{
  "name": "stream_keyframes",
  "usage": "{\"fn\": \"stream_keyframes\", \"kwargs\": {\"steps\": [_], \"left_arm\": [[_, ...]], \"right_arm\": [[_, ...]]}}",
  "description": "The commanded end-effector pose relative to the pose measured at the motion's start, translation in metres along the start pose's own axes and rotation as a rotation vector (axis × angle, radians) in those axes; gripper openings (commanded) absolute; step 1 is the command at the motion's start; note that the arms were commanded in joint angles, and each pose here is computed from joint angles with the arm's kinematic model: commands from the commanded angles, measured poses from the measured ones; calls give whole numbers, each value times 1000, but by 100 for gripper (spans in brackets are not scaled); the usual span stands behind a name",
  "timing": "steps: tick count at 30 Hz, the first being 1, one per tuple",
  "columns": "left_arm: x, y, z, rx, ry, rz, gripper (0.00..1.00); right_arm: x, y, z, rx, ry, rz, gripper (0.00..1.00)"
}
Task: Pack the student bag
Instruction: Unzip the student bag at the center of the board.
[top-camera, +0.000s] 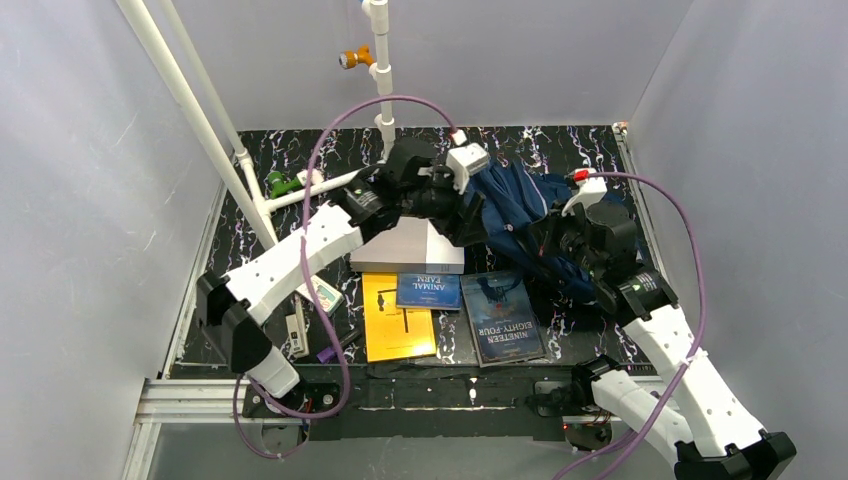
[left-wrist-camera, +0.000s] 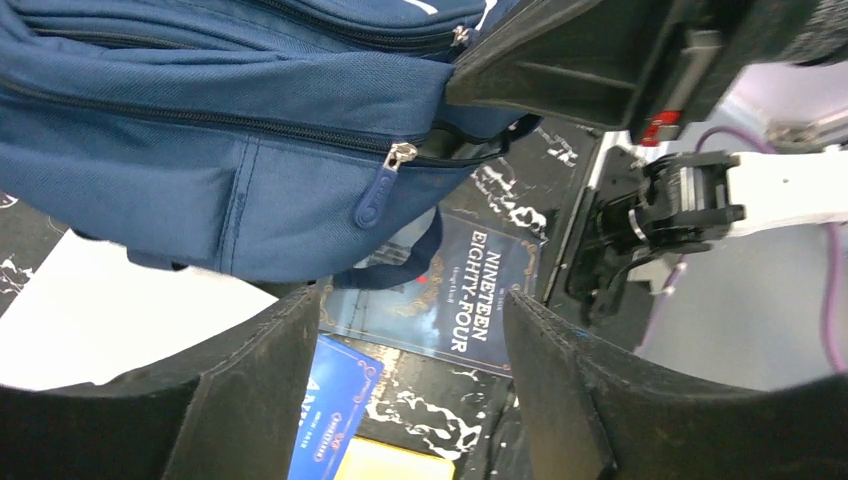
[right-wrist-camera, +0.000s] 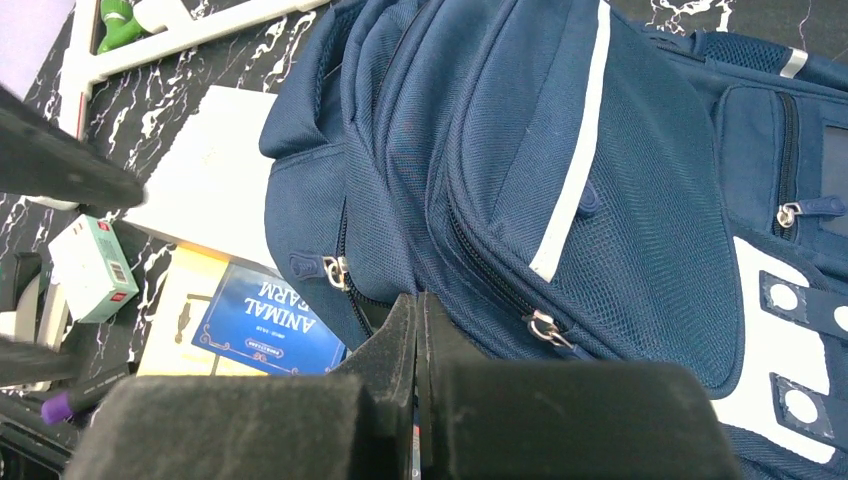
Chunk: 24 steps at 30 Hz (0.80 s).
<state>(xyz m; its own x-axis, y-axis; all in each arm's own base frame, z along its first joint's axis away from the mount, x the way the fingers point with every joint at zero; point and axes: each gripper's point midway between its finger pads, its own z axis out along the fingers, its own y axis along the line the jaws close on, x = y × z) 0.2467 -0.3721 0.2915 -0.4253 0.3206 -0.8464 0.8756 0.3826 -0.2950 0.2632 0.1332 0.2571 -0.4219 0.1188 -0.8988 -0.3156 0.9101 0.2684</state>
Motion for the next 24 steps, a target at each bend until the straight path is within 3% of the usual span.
{"fn": "stream_keyframes", "kwargs": {"steps": [1,12,18,24], "left_arm": [[3,-5,15,-18,54,134,61],[15,-5,53,-194,115,303,40],[8,1,53,-296,106,340,36],[-2,-3,41,-303,68,328,41]], "right_arm": [[-62,18,-22,-60,-200,-9,1],[-66,22,-29,-76,-213,-7,1],[-68,22,-34,-77,-222,-11,1],[-73,24,-39,-82,-231,-18,1]]}}
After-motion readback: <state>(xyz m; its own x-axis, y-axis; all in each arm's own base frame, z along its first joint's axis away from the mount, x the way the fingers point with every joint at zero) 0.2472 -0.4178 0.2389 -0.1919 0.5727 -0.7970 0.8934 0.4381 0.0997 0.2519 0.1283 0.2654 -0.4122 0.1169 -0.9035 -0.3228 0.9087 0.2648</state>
